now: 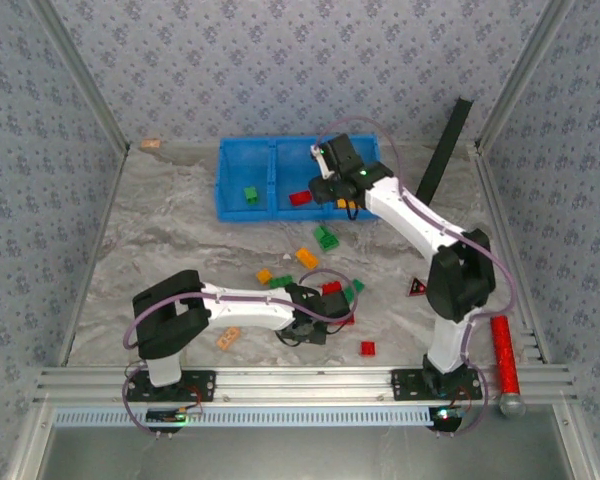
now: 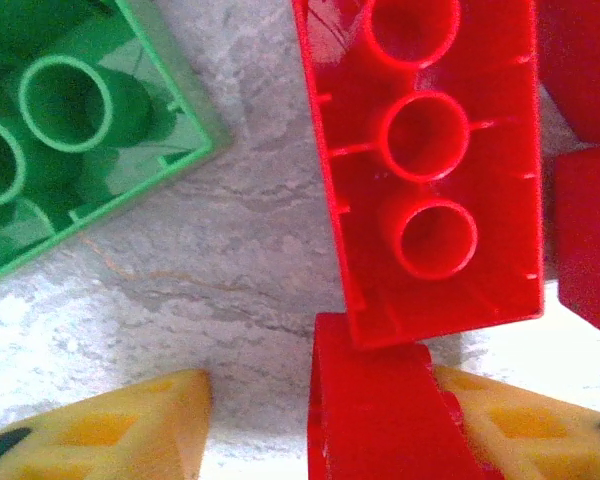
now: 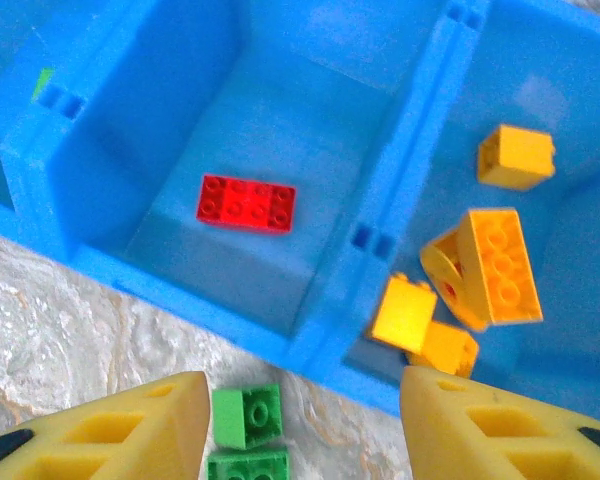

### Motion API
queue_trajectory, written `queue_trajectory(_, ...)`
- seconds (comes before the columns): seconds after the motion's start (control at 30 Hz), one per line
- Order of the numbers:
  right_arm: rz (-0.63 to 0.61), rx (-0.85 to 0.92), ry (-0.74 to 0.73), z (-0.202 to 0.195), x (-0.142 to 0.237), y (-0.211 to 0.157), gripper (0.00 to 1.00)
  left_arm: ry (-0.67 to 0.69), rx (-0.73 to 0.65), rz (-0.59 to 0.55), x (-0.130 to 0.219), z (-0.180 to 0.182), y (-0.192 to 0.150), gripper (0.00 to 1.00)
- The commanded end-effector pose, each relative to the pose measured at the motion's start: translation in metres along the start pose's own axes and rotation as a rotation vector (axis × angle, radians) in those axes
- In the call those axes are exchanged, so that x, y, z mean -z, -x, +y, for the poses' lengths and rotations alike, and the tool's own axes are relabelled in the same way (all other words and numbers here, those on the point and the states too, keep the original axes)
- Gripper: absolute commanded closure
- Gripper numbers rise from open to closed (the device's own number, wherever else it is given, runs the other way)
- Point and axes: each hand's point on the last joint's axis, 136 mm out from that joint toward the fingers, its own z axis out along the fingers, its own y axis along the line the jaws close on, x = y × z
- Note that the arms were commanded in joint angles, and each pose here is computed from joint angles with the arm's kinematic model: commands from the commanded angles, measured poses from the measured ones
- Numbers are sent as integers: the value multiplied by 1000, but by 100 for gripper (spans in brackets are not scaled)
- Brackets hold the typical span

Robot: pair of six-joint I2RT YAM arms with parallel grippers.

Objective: Sort the legos into containers by color
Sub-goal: Pick up the lego from the middle-left of the table.

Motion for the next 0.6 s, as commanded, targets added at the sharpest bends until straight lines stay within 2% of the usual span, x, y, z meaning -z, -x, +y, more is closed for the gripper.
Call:
queue_trajectory(0.0,-11,-67,-32,-12,21,-13,44,20,-6,19,-7,6,-7,52)
queue_trajectory(0.17,29,-175,-52,-23,55,-61,43,15,-20,-11,0,4,3,68)
queue_trajectory(0.3,115,-306,-28,-24,76,-128,40,1,-53,-55,13,-1,21,80)
queue_trajectory(0.4,154,-388,1,-19,92,-170,33,11,-80,-72,25,2,36,85)
queue_trajectory(0.57,186,-526,48,-10,116,-227,29,-29,-102,-148,61,4,75,87)
